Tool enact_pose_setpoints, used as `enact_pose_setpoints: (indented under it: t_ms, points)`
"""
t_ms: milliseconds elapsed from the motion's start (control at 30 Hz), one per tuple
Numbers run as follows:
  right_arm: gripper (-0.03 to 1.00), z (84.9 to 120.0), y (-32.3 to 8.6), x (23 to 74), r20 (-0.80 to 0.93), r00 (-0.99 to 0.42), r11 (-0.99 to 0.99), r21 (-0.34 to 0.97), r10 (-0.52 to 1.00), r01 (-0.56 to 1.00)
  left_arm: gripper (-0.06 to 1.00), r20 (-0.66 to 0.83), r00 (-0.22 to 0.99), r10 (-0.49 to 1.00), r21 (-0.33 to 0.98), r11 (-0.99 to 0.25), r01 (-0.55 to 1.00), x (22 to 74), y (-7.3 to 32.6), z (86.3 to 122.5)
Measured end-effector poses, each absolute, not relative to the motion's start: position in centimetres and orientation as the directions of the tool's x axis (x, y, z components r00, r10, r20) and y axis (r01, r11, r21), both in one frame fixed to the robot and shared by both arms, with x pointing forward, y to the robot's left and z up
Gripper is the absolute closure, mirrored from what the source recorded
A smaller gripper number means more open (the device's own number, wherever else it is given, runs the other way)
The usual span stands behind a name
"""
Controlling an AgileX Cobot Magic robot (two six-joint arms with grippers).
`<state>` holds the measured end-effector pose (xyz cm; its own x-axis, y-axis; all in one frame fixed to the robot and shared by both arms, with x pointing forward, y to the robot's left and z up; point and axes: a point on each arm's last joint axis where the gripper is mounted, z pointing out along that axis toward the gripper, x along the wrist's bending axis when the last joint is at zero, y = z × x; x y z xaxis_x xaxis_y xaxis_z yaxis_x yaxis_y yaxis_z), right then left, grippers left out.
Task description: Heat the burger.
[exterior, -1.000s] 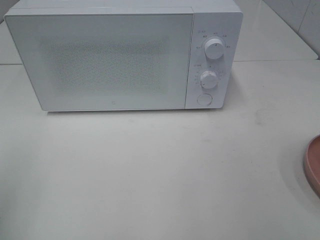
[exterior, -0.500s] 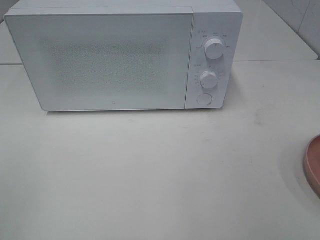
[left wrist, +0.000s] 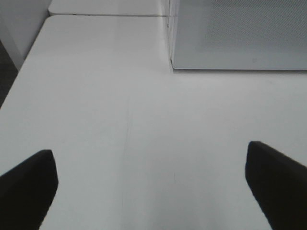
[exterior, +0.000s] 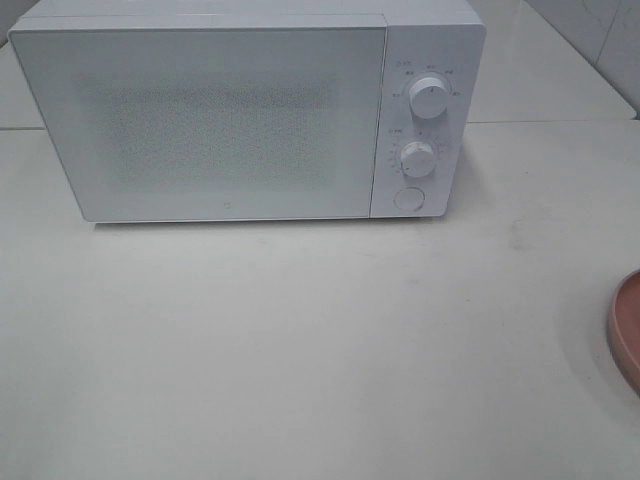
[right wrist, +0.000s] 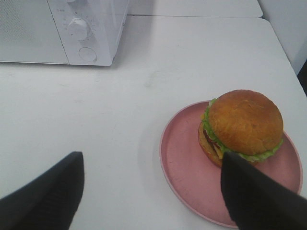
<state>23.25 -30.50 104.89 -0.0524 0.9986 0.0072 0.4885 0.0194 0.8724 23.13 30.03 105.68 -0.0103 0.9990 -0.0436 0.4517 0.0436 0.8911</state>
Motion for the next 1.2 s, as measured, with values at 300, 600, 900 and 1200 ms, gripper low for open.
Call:
enact_pose_setpoints:
  t_ms: [300,600,900,1200]
  points:
    - [0.20,104.89,-30.50,23.25,0.007,-0.052,0.019,0.872,0.999,0.488,-0.04,-0.047,-0.019,0.999,0.894,0.051,0.445,23.02,30.01,105.67]
    - [0.20,104.89,-30.50,23.25,0.007,-0.052,0.019,0.872,0.999,0.488,-0.04,-0.048,-0.019,0.999,0.894,0.052,0.445,23.02,30.01,105.67]
    - [0.20,104.89,-30.50,23.25,0.007,-0.052,0.019,0.872,0.999,0.488,-0.04,-0.048,-0.019,0.999,0.894,0.052,0.445,23.02,30.01,105.67]
    - [0.20,104.89,-30.50,23.25,0.007,-0.052,0.019,0.872,0.999,0.488,-0.04,-0.048,-0.019,0.999,0.894,0.052,0.445,23.02,30.01,105.67]
